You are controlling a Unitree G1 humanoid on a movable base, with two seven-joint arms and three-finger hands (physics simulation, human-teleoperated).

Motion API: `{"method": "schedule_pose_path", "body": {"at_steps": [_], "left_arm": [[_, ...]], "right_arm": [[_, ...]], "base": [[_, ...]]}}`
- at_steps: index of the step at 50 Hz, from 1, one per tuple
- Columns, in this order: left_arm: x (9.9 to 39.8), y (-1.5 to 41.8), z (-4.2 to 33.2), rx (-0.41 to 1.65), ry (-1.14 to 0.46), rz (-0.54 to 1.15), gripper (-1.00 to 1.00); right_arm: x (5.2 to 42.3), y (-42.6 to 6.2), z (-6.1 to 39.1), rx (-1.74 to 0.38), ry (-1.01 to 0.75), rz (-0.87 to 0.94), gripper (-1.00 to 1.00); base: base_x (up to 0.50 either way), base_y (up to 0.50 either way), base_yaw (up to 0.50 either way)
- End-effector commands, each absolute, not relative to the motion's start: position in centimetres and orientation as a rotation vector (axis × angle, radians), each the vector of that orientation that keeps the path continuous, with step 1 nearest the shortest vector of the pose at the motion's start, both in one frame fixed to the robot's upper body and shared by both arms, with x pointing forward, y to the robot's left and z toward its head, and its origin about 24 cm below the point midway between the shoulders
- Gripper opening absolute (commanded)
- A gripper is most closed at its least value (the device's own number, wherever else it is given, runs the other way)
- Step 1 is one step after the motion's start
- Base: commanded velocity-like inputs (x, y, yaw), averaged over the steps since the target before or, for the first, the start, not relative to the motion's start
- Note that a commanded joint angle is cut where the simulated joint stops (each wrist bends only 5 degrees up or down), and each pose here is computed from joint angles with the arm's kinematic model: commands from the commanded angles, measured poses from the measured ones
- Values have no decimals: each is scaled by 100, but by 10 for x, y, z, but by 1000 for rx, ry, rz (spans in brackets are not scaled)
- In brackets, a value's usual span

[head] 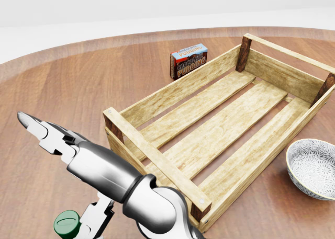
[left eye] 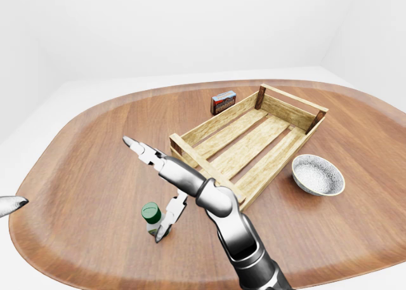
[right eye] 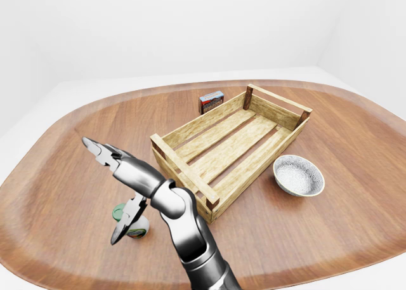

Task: Pick up the salad dressing and put it in the tray.

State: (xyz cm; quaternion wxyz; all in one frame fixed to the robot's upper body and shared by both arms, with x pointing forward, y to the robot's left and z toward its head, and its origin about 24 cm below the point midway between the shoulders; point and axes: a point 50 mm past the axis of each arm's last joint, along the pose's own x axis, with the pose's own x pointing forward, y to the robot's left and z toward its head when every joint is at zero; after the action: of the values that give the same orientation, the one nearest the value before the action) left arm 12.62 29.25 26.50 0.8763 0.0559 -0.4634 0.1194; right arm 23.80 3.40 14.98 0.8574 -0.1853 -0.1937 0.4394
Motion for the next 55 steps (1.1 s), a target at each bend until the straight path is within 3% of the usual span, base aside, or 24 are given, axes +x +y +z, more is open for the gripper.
{"method": "schedule_pose_path", "body": {"at_steps": [1, 25, 55], "left_arm": [[126, 294, 265, 118, -965, 254, 100], [127, 295, 262, 120, -953, 254, 100], [125, 294, 264, 118, -961, 250, 100]], "right_arm": [[243, 46, 113, -356, -237, 986, 100], [244, 68, 60, -331, 35, 1125, 100], [246, 70, 35, -433, 172, 1229, 100]], "base": [[0, 0, 0], [0, 0, 0], [0, 0, 0]]}}
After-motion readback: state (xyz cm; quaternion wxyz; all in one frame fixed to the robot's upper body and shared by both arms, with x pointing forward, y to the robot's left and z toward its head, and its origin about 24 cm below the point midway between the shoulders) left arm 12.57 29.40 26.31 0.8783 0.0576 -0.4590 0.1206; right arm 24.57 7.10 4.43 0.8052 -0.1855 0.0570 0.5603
